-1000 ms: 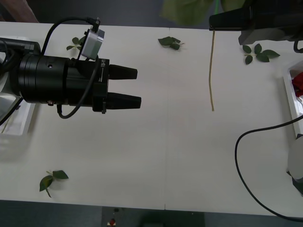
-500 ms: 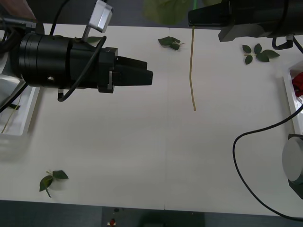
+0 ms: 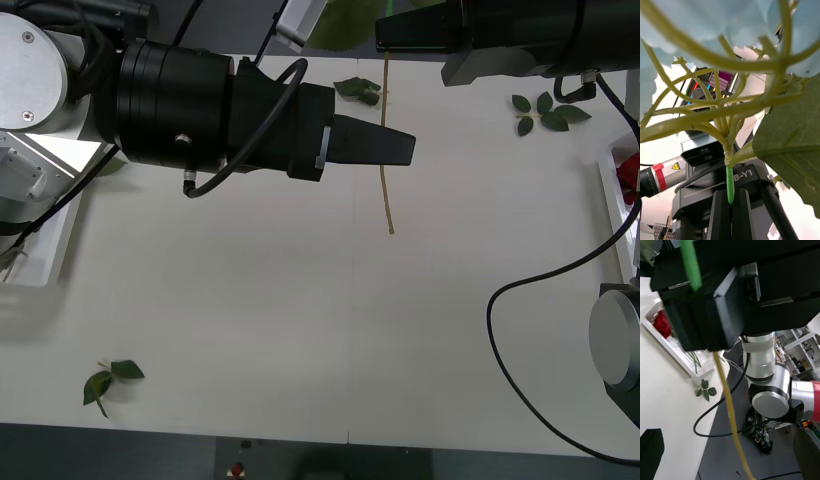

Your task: Put the red flowers into the right box and the blue flowers into the left box

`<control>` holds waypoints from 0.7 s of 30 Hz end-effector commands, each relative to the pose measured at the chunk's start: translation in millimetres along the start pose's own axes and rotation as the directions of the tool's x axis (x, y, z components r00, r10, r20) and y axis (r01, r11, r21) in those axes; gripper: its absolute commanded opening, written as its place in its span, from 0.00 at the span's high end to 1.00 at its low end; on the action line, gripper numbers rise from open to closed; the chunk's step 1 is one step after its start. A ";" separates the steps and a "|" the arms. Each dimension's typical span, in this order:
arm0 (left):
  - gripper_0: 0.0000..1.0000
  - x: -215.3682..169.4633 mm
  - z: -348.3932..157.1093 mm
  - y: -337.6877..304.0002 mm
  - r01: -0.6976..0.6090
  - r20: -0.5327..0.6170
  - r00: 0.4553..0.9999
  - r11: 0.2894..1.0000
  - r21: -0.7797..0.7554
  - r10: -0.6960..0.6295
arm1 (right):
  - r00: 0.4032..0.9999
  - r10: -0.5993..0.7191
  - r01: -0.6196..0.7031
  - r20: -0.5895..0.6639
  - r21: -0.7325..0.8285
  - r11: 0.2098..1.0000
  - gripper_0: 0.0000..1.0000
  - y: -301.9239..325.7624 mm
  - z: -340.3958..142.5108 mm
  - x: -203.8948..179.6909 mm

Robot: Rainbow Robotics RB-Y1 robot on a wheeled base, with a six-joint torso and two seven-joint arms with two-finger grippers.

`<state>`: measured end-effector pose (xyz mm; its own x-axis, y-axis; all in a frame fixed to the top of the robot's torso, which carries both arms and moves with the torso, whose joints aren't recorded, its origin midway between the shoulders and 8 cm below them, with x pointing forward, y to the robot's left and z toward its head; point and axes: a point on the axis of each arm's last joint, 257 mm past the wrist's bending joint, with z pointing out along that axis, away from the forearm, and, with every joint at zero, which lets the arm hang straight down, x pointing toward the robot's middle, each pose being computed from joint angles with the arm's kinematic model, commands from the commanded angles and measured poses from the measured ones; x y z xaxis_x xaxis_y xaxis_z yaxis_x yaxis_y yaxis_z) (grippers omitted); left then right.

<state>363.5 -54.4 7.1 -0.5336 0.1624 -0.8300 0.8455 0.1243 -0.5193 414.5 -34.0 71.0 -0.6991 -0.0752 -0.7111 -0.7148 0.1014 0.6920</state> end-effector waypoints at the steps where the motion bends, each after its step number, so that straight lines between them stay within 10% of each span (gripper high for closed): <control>1: 0.00 -10.6 10.5 -19.5 -0.010 0.005 1.000 1.000 0.026 0.010 | 0.999 -0.044 0.044 0.004 -0.019 0.999 1.00 20.9 1.7 -11.7; 4: 0.14 -9.7 18.6 -20.5 -0.003 0.013 1.000 0.999 0.032 0.003 | 0.999 -0.044 0.044 0.004 -0.019 0.999 1.00 20.9 1.7 -11.7; 8: 1.00 -9.1 22.8 -19.4 0.004 0.018 1.000 0.999 0.032 -0.004 | 0.999 -0.044 0.044 0.004 -0.019 0.999 1.00 20.9 1.7 -11.7; 21: 1.00 -10.1 18.8 -15.7 -0.006 0.015 1.000 1.000 0.016 0.006 | 0.999 -0.044 0.044 0.004 -0.019 0.999 1.00 20.9 1.7 -11.7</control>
<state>354.4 -78.6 -4.1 -0.5729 0.1505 -0.8057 0.8196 0.1021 -0.5638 414.5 -34.0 71.0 -0.6991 -0.0752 -0.7111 -0.7148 0.1014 0.6920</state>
